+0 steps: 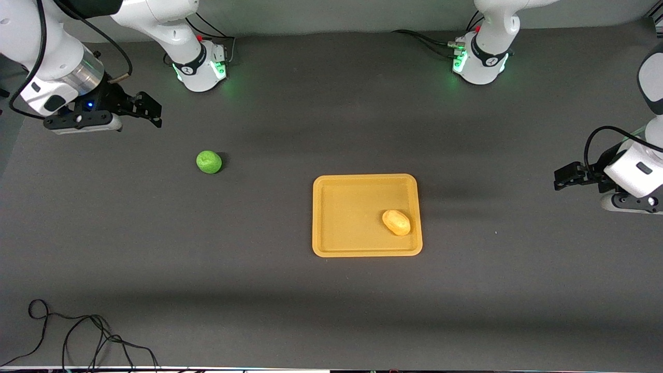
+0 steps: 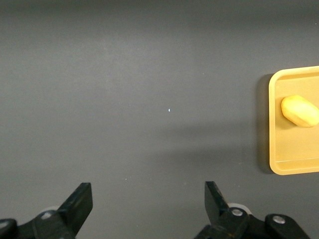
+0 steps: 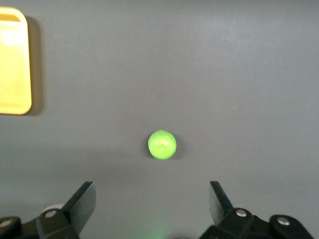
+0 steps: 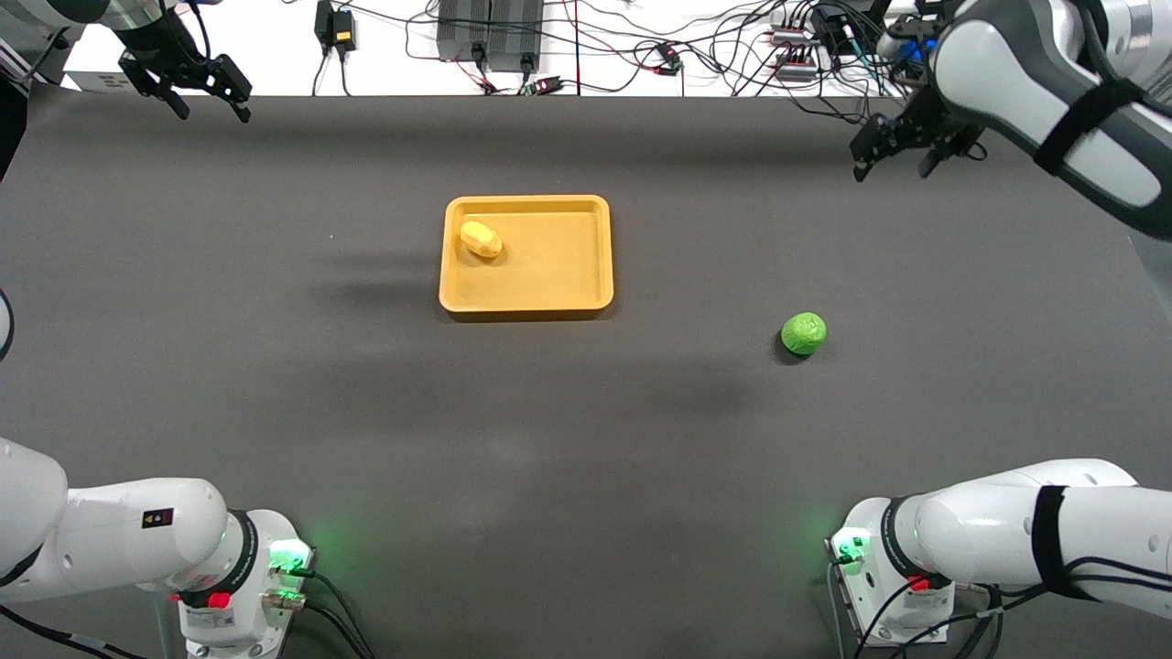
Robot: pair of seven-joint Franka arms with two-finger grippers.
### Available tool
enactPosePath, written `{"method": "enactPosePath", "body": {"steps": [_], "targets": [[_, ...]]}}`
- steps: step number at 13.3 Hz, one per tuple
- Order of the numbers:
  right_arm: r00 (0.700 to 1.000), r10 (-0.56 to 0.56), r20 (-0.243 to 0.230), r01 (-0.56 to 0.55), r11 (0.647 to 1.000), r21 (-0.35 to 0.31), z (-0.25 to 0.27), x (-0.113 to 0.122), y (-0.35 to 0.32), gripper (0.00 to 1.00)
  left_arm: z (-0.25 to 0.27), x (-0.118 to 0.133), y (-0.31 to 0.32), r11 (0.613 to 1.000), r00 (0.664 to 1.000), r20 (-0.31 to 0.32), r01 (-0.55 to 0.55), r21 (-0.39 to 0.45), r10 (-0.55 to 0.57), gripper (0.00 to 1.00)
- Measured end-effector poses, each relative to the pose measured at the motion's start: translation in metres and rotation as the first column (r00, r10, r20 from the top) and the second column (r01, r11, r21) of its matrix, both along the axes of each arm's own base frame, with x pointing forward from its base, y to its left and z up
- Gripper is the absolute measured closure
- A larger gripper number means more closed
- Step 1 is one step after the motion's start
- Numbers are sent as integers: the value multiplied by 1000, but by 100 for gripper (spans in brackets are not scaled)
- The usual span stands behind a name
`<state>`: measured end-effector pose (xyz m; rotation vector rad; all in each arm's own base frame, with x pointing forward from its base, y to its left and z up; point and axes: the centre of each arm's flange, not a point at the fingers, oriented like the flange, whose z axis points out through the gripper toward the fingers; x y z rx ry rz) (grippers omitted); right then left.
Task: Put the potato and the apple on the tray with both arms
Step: 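Reach the right gripper down to the green apple and grasp it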
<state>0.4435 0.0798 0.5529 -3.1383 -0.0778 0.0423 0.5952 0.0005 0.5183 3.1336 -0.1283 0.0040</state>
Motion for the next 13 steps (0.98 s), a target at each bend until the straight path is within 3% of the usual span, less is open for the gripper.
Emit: {"method": "enactPosePath", "body": {"steps": [3, 8, 13], "targets": [[1000, 6, -27, -6, 1000, -5, -33, -8, 1, 0, -3, -6, -3, 1000, 1000, 5, 5, 2, -5, 0], [1000, 13, 17, -13, 1000, 2, -152, -8, 5, 0, -9, -7, -2, 1000, 1000, -7, 22, 2, -22, 0], [1000, 13, -26, -13, 1000, -8, -257, -14, 4, 0, -21, -6, 0, 999, 999, -17, 38, 0, -38, 0]]}}
